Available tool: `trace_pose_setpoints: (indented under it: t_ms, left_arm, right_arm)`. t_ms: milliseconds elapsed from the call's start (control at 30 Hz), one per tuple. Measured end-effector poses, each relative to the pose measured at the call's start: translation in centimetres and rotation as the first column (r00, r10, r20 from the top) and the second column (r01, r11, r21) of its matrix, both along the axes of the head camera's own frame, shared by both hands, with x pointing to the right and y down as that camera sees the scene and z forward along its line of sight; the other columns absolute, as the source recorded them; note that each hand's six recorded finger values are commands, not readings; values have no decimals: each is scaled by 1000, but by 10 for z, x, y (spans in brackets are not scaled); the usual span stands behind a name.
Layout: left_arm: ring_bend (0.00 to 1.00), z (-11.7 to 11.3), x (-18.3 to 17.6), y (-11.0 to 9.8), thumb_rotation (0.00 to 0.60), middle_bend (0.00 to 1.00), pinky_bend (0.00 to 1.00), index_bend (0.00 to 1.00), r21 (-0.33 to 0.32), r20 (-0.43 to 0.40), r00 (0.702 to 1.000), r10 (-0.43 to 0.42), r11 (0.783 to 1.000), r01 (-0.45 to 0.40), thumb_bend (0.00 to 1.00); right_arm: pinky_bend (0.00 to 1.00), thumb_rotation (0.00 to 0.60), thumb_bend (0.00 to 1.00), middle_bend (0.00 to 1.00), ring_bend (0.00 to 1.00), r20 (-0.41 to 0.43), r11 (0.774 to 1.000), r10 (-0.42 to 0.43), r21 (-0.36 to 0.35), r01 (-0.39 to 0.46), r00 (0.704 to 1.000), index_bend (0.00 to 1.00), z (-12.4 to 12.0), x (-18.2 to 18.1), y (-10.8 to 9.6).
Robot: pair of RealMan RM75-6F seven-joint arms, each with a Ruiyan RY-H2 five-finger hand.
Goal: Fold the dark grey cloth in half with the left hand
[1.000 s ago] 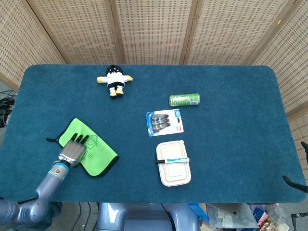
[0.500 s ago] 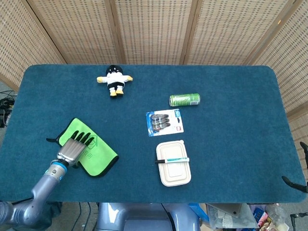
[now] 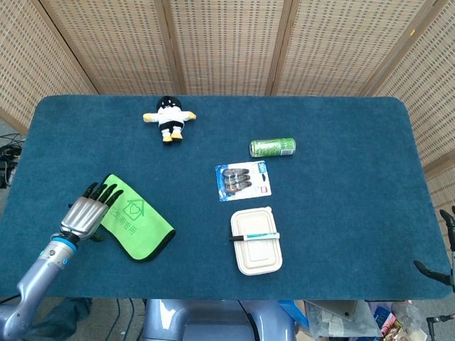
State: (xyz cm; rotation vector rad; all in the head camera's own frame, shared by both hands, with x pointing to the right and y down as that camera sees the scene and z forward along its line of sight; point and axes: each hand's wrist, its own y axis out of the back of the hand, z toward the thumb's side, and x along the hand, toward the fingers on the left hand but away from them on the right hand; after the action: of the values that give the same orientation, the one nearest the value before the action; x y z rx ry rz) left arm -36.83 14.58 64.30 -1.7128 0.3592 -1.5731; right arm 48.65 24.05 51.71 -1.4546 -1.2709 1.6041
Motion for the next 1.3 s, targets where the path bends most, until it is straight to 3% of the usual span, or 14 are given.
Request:
trace_pose_setpoints:
  t_ms: [200, 467, 933, 1300]
  left_arm:
    - [0, 6, -27, -17, 600, 0, 0, 0, 50, -19, 997, -69, 996, 70, 111]
    - [0, 37, -47, -31, 600, 0, 0, 0, 61, -34, 992, -123, 990, 125, 111]
    - [0, 79, -23, -24, 600, 0, 0, 0, 45, -79, 991, -107, 993, 111, 111]
    - [0, 93, -31, -25, 600, 0, 0, 0, 23, -35, 992, -124, 992, 125, 111]
  right_arm:
    - [0, 600, 0, 0, 0, 5, 1000, -11, -5, 11, 1000, 0, 1, -4, 1]
    - [0, 600, 0, 0, 0, -1, 1000, -19, -8, 19, 1000, 0, 2, -6, 2]
    - [0, 600, 0, 0, 0, -14, 1000, -17, -19, 17, 1000, 0, 6, -6, 2]
    - [0, 600, 0, 0, 0, -19, 1000, -15, -26, 15, 1000, 0, 8, -5, 2]
